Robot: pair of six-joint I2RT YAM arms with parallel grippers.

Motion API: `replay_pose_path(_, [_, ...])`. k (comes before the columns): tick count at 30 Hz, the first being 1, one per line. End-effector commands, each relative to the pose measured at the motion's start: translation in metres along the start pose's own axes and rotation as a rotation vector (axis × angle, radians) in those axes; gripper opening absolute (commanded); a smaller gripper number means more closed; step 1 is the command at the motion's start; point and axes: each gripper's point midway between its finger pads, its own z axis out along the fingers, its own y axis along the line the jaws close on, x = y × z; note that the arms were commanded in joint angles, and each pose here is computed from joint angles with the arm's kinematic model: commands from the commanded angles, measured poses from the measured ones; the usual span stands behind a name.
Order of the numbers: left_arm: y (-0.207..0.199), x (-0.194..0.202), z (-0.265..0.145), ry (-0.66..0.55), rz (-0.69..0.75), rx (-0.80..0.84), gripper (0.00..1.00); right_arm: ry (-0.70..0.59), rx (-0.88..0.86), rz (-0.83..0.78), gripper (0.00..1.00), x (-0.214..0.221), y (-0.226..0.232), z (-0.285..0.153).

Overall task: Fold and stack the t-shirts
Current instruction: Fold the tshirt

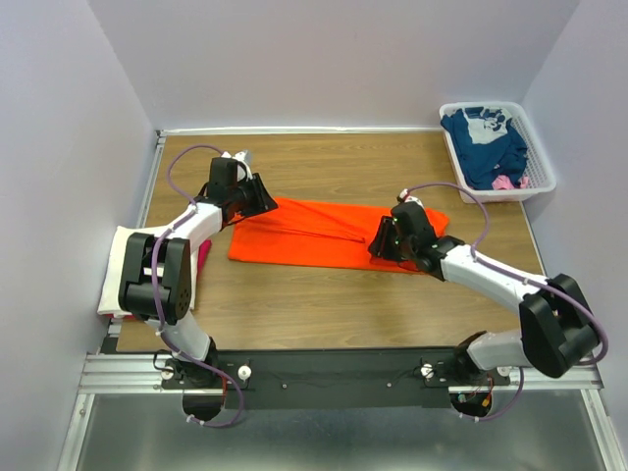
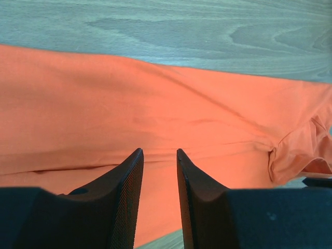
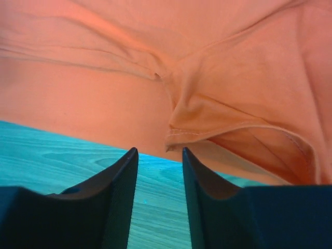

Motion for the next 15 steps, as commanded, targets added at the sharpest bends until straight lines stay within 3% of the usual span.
replay_pose_path(1, [-0.003, 0.007, 0.003, 0.028, 0.012, 0.022, 0.4, -0.086, 0.091, -0.012, 0.51, -0.018, -0.014, -0.018])
replay_pose_path(7, [-0.007, 0.006, 0.002, 0.025, 0.015, 0.031, 0.4, -0.15, 0.339, 0.001, 0.54, -0.041, -0.066, -0.031])
replay_pose_path(15, [-0.008, 0.006, 0.001, 0.025, 0.02, 0.032, 0.4, -0.092, 0.372, 0.065, 0.53, -0.044, -0.088, -0.017])
